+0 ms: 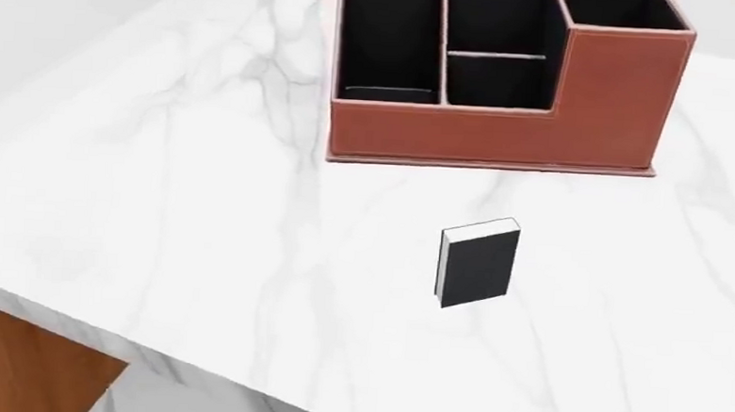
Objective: Pick up the book and place it in the left compartment of the caddy.
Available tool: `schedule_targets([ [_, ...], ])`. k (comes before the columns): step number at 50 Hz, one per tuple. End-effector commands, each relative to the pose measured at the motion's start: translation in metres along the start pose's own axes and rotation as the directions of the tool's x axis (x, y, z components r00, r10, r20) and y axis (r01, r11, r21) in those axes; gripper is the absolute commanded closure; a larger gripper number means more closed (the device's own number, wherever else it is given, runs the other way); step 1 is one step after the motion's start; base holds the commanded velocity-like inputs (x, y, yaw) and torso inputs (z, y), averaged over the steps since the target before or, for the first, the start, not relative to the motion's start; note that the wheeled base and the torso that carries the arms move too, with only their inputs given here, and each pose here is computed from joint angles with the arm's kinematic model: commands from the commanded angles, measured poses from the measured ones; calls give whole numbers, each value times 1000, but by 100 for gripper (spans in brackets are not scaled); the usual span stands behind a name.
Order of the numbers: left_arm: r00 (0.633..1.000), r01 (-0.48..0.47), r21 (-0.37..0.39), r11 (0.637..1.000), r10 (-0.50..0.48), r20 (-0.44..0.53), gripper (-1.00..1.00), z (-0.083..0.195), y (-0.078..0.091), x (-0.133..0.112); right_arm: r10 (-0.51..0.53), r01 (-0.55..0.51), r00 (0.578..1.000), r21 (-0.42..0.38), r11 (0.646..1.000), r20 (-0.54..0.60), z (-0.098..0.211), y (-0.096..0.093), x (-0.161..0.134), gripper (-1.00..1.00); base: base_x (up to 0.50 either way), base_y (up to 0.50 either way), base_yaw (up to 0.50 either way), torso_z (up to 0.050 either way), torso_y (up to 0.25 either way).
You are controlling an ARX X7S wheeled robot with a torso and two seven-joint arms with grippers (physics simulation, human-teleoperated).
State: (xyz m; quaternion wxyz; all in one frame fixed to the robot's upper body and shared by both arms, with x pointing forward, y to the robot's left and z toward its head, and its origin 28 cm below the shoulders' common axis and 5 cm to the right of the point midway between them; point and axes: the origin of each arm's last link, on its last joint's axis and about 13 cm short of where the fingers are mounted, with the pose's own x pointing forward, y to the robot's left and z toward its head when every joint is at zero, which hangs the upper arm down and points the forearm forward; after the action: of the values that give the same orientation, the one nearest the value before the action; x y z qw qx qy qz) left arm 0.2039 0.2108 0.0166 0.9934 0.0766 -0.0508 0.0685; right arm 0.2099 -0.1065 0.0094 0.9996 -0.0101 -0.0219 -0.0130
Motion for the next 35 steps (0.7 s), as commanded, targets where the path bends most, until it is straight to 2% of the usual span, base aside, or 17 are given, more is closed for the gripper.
schedule_targets([
  [1, 997, -3, -39, 999, 6, 75, -100, 32, 9, 5, 4, -4, 1000, -6, 1000, 16, 6, 4, -8, -100, -164, 472, 0, 0, 0],
  [2, 994, -20, -53, 998, 26, 106, -100, 46, 12, 13, 12, -12, 1000, 2, 1000, 15, 8, 4, -8, -100, -8, 22, 0, 0, 0],
  [5, 986, -36, -64, 997, 45, 159, -100, 66, 18, 19, 7, -7, 1000, -5, 1000, 23, 12, 5, -8, -100, -6, 16, 0, 0, 0],
  [8, 970, -69, -96, 993, 89, 228, -100, 98, 27, 27, -13, 11, 999, 42, 999, 42, 23, 1, -7, -100, 0, 0, 0, 0, 0],
  [12, 933, -125, -135, 983, 163, 321, -100, 139, 42, 40, -44, 39, 996, 70, 997, 73, 43, -7, -7, -100, 0, 0, 0, 0, 0],
  [14, 922, -146, -156, 977, 191, 338, -100, 150, 48, 43, -42, 37, 997, 70, 997, 71, 49, -9, -6, -100, 0, 0, 0, 0, 0],
  [15, 904, -169, -218, 961, 239, 354, -100, 165, 58, 45, -37, 34, 998, 59, 998, 59, 53, -10, -4, -100, 0, 0, 0, 0, 0],
  [20, 864, -215, -299, 930, 324, 386, -100, 189, 77, 42, -48, 40, 994, 78, 996, 98, 60, -14, -6, -100, 0, 0, 0, 0, 0],
  [26, 866, -246, -336, 909, 362, 345, -100, 174, 89, 33, -50, 47, 995, 42, 998, 84, 55, -12, -5, -100, -15, 321, 0, 0, 0],
  [35, 869, -242, -315, 918, 350, 351, -100, 157, 86, 28, -48, 46, 995, 29, 999, 82, 54, -10, -5, -100, -27, 520, 0, 0, 0],
])
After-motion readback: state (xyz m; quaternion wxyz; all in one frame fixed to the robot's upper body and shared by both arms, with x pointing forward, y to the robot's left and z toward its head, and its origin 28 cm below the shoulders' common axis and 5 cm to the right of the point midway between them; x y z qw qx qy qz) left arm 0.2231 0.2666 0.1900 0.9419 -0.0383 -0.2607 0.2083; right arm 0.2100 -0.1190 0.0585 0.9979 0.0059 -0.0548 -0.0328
